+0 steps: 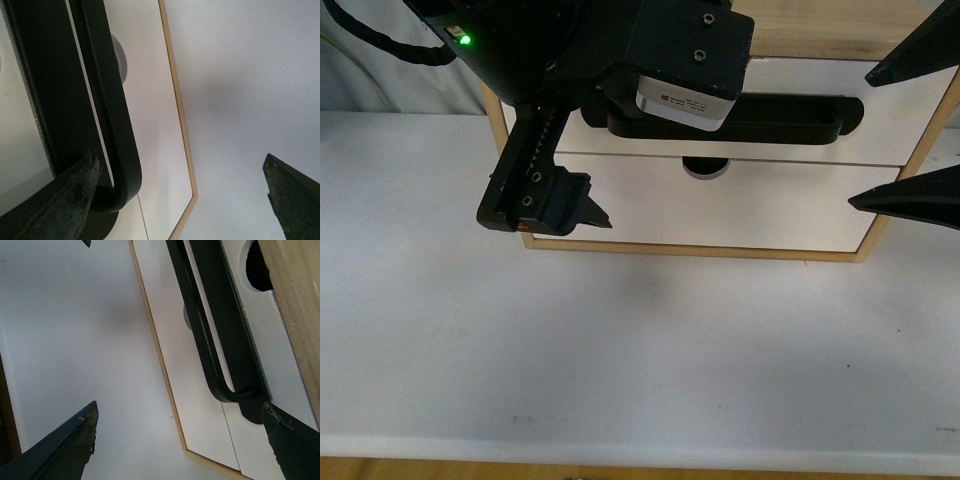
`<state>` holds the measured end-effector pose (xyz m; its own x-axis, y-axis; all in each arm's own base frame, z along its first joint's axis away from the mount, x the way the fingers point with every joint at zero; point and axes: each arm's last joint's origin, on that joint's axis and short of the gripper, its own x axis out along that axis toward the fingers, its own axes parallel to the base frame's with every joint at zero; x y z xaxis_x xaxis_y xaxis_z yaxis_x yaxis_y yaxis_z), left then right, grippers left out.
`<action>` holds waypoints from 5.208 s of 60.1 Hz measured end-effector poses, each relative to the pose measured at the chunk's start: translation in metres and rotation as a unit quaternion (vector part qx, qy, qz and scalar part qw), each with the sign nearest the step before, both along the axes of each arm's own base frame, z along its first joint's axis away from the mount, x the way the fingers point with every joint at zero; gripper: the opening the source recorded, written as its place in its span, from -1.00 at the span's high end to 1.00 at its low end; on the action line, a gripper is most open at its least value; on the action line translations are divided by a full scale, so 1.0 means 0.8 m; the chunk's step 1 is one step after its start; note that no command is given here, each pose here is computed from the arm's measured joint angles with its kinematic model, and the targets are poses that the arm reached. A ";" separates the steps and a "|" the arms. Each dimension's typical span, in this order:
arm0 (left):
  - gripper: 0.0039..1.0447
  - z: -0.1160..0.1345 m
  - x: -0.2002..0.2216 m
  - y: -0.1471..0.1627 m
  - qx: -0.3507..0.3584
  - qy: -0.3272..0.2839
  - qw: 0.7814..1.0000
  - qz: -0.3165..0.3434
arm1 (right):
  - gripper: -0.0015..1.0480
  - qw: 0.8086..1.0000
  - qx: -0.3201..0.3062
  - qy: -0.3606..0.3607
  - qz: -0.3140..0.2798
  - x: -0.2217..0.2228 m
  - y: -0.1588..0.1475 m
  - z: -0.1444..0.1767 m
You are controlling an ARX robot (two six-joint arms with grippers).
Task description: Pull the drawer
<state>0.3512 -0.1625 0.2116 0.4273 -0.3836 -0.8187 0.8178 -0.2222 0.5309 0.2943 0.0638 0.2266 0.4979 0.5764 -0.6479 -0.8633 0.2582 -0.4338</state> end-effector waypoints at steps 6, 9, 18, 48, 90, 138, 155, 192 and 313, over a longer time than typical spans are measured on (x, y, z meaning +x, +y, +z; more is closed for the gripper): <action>-0.88 -0.002 0.002 0.001 0.000 0.001 1.000 0.001 | -0.82 1.000 0.006 0.003 -0.003 0.009 0.002 -0.007; -0.88 -0.002 0.002 0.002 0.001 0.001 1.000 0.000 | -0.82 1.000 0.009 0.003 -0.005 0.013 0.002 -0.008; -0.88 -0.004 0.005 0.005 0.004 -0.001 1.000 -0.001 | -0.82 1.000 0.015 0.006 -0.009 0.022 0.006 -0.015; -0.88 -0.003 0.007 0.009 0.007 -0.002 1.000 -0.005 | -0.82 0.999 0.031 0.015 0.000 0.040 0.028 -0.028; -0.88 -0.004 0.008 0.010 0.000 -0.003 1.000 -0.007 | -0.82 0.998 0.030 0.055 0.013 0.055 0.049 -0.055; -0.88 -0.003 -0.026 0.017 0.041 0.017 0.998 -0.050 | -0.83 0.994 0.009 0.088 0.058 0.024 0.044 -0.045; -0.89 -0.010 -0.071 0.030 0.037 0.007 0.996 -0.081 | -0.83 0.993 0.000 0.088 0.083 -0.022 0.040 -0.047; -0.89 0.015 -0.116 0.047 -0.040 -0.024 0.996 -0.076 | -0.83 0.994 0.032 0.078 0.067 -0.067 0.021 -0.036; 0.93 -0.041 -0.300 0.204 -0.597 -0.183 0.596 0.505 | 0.98 0.775 0.386 -0.185 -0.466 -0.246 -0.080 -0.060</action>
